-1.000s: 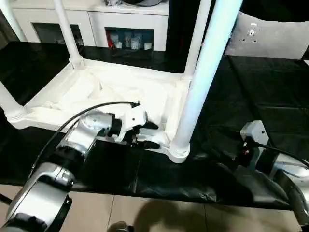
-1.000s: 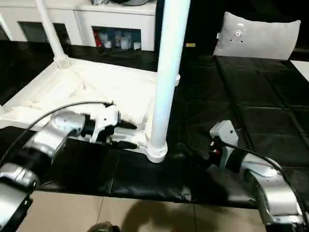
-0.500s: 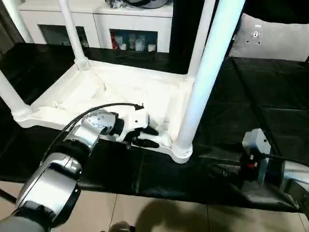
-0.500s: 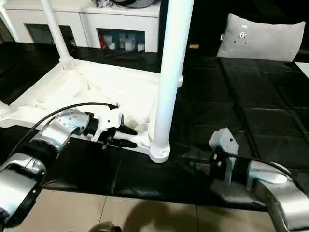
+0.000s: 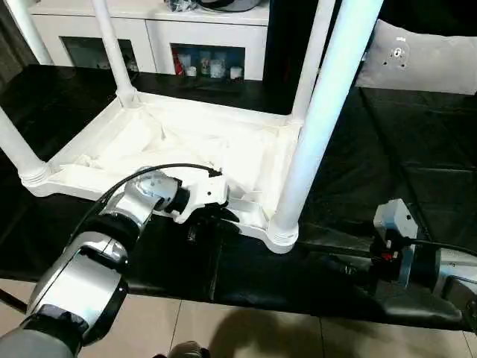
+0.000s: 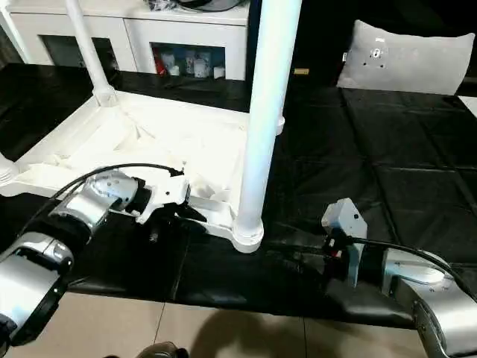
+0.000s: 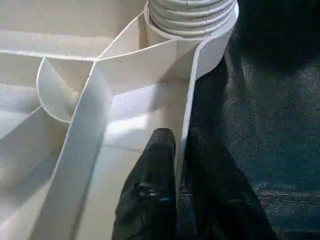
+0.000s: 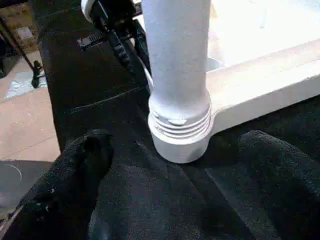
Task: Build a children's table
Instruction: Rotate leg to tighten
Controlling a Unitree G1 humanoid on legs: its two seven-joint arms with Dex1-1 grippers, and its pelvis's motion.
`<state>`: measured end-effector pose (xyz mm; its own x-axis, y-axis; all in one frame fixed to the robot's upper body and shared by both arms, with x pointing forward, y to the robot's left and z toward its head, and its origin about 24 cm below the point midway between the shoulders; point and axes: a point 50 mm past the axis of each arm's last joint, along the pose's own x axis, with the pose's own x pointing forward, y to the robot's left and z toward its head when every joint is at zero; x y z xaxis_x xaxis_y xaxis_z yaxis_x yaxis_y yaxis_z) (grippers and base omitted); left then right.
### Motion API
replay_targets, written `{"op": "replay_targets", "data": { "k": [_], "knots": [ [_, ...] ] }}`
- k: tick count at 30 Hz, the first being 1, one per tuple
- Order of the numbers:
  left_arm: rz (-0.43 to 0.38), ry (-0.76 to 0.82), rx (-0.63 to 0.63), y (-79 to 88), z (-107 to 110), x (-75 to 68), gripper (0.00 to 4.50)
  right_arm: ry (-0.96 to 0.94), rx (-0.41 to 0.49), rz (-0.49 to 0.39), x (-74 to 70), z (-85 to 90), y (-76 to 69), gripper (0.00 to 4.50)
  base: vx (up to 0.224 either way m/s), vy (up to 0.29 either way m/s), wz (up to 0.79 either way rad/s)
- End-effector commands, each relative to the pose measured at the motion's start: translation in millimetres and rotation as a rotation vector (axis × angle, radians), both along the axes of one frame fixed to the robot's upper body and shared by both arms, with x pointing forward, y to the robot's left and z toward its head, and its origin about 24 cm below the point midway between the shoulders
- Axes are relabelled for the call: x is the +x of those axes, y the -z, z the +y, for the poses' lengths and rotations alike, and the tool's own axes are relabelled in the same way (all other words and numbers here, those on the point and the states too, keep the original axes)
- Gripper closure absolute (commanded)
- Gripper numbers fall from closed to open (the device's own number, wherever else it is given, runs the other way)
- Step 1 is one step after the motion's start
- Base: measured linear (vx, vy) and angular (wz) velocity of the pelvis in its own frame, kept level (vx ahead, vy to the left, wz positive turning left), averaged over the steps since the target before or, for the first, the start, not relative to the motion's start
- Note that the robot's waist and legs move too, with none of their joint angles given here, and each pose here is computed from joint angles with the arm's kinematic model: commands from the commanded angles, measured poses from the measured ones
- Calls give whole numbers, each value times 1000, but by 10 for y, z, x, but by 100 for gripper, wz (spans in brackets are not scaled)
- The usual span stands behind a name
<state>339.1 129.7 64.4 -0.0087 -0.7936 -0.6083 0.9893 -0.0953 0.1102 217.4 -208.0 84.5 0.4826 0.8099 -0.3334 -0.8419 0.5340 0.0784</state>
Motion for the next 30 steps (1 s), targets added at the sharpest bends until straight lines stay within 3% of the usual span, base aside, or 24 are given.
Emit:
{"op": "replay_targets", "data": {
  "k": [1, 6, 11, 13, 16, 21, 27, 30],
  "knots": [
    [10, 15, 25, 17, 9, -7, 414, -5, -6, -7, -14, -10, -30, 0, 0, 0, 0],
    [18, -16, 9, 22, 1, 11, 444, -10, -6, -12, -5, 2, -37, 0, 0, 0, 0],
    [48, -77, 94, 121, 63, 11, 444, -10, -5, -21, 24, 9, -50, 0, 0, 0, 0],
    [42, -186, 169, 235, 108, 27, 444, 12, -21, -34, 58, -8, -50, 0, 0, 0, 0],
    [117, -251, 118, 265, 49, 23, 444, 40, -32, -45, 86, -24, -41, 0, 0, 0, 0],
    [101, -325, 47, 243, -78, 62, 444, 32, -27, -39, 78, -2, -35, 0, 0, 0, 0],
    [17, -172, -13, 181, -181, -22, 444, 20, -21, -38, 81, 33, -31, 0, 0, 0, 0],
    [24, -111, -34, 165, -206, -77, 444, 15, -20, -37, 86, 42, -31, 0, 0, 0, 0]
  ]
}}
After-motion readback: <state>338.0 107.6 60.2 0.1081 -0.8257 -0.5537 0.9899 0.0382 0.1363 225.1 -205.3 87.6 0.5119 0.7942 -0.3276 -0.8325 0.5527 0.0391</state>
